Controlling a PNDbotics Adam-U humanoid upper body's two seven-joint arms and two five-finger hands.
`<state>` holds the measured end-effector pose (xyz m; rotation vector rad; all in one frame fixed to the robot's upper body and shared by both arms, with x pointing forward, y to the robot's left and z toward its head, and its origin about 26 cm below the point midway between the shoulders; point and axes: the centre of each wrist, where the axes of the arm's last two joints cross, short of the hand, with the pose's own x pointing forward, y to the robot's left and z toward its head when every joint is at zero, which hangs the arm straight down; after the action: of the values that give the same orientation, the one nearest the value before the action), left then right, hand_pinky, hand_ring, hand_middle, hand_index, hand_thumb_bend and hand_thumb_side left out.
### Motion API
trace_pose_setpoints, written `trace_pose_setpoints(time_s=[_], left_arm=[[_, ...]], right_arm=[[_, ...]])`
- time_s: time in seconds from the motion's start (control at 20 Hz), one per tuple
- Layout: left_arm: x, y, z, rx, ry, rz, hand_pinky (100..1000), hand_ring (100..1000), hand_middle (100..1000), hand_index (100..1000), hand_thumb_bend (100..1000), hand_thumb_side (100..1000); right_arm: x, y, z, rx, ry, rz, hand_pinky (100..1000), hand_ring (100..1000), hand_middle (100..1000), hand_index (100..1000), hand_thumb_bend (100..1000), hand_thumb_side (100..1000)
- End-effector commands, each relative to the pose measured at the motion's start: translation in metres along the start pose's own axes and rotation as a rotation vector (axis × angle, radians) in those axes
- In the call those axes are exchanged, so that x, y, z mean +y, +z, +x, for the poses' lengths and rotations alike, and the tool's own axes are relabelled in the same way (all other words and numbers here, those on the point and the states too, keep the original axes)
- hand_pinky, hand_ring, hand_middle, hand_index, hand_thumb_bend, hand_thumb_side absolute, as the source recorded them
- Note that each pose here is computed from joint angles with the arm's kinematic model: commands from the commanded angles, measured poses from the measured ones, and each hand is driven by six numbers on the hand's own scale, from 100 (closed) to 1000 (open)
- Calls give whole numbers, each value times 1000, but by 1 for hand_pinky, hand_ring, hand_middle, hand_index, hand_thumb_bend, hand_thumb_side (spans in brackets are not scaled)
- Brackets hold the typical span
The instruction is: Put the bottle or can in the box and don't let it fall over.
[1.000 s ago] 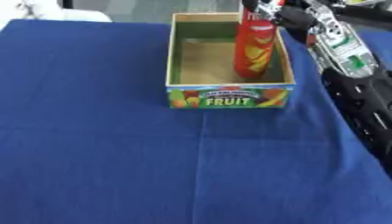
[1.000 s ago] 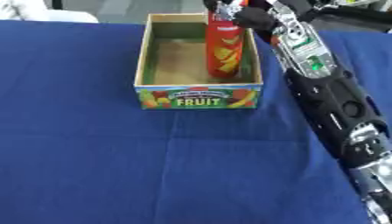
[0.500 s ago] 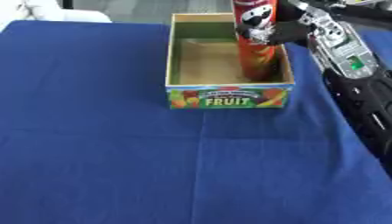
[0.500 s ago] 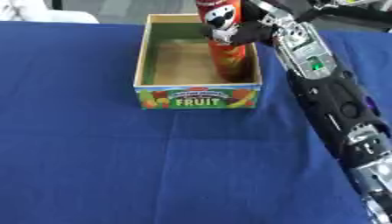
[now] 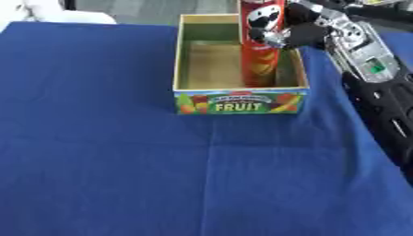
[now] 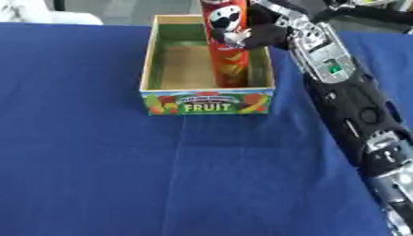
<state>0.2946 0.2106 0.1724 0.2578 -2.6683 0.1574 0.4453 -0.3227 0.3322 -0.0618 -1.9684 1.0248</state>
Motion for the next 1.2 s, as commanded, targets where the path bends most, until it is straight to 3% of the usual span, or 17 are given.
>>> trace_pose_setpoints(time_s=[0.05,0.4,0.45,0.5,0.55,0.8,1.2], left_arm=[[4,-4,4,-21,-12,-2,885,681,895,757,100,672],[7,-1,3,-13,-29,-2,885,681,893,757,100,672],[8,-1,3,-12,-33,-1,885,681,893,756,100,672],[8,0,2,-10,-36,0,885,681,892,756,100,672],[9,0,2,-9,-39,2,886,680,893,756,100,672],[10,2,2,-3,-48,3,886,680,892,756,100,672],[13,4,1,4,-64,4,887,680,891,756,100,672]], right_arm=[[-11,3,11,0,21,-14,1000,1000,1000,1000,100,100],[-8,6,9,54,30,-4,1000,1000,1000,1000,100,100],[-8,7,10,63,53,6,1000,1000,1000,1000,100,447],[-8,7,12,71,80,13,1000,1000,1000,1000,100,637],[-8,8,13,76,103,17,1000,1000,1000,1000,100,662],[-8,11,13,89,173,26,1000,1000,1000,1000,100,662],[-8,17,11,70,155,33,1000,1000,1000,1000,100,657]])
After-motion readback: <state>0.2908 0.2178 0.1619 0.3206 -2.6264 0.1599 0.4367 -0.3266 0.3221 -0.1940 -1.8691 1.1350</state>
